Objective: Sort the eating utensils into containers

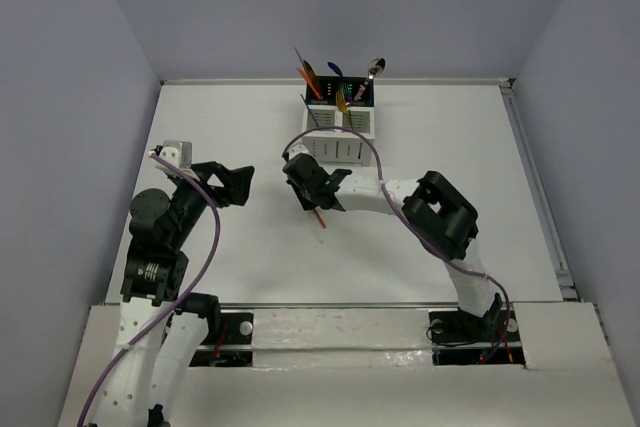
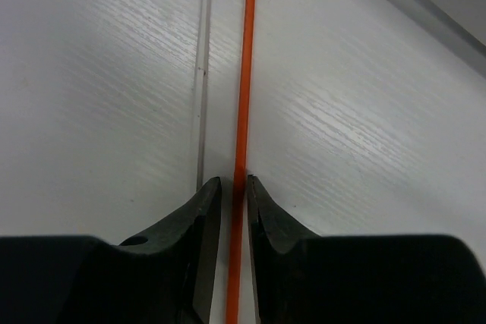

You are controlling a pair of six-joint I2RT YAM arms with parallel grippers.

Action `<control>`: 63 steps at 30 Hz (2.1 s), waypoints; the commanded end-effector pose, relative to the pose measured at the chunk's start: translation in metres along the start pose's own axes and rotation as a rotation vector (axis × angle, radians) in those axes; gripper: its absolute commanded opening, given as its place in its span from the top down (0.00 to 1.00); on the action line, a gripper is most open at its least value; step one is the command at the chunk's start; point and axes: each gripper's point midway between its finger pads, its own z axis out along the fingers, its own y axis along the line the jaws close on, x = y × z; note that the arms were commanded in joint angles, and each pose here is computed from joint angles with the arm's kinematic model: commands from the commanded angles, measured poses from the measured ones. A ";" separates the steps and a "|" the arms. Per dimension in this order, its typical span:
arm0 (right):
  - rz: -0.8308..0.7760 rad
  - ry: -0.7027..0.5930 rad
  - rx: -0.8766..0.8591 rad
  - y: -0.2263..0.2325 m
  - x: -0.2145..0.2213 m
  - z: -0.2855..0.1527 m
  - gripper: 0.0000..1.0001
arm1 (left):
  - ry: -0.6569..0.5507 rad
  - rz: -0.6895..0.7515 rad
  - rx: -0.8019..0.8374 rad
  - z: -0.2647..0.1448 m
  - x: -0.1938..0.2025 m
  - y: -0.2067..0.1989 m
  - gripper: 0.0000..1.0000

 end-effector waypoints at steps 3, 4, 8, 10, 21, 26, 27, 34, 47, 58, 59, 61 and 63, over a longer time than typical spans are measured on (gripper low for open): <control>-0.059 0.027 0.011 0.007 -0.008 0.007 0.73 | -0.062 0.007 0.032 -0.001 -0.015 -0.007 0.01; -0.059 0.028 0.010 0.008 -0.009 0.007 0.73 | -0.061 0.008 0.031 -0.001 -0.015 -0.007 0.01; -0.059 0.037 -0.018 0.013 -0.010 0.006 0.80 | -0.063 0.009 0.030 -0.002 -0.015 -0.007 0.01; -0.060 0.036 -0.017 0.013 -0.012 0.004 0.88 | -0.066 0.009 0.030 -0.002 -0.016 -0.007 0.01; -0.060 -0.373 -0.038 0.002 -0.124 -0.070 1.00 | -0.071 0.012 0.028 -0.004 -0.018 -0.007 0.01; -0.022 -0.680 -0.108 -0.022 -0.208 -0.128 1.00 | -0.071 0.013 0.028 -0.004 -0.018 -0.008 0.01; -0.013 -0.712 -0.110 -0.028 -0.218 -0.133 1.00 | -0.073 0.012 0.029 -0.004 -0.018 -0.008 0.01; 0.047 -0.909 -0.148 -0.076 -0.285 -0.145 1.00 | -0.064 0.013 0.049 -0.004 -0.016 -0.013 0.01; -0.012 -0.989 -0.094 -0.109 -0.325 -0.092 1.00 | -0.052 0.019 0.062 -0.004 -0.014 -0.017 0.01; -0.045 -0.917 -0.086 -0.108 -0.283 -0.059 0.99 | -0.044 0.014 0.064 -0.001 -0.012 -0.017 0.01; -0.049 -0.909 -0.081 -0.109 -0.280 -0.058 0.97 | -0.045 0.015 0.066 -0.001 -0.012 -0.017 0.01; -0.061 -0.903 -0.061 -0.111 -0.277 -0.056 0.95 | -0.046 0.015 0.065 -0.001 -0.013 -0.017 0.01; -0.071 -0.891 -0.054 -0.112 -0.275 -0.054 0.89 | -0.047 0.015 0.060 -0.001 -0.013 -0.016 0.01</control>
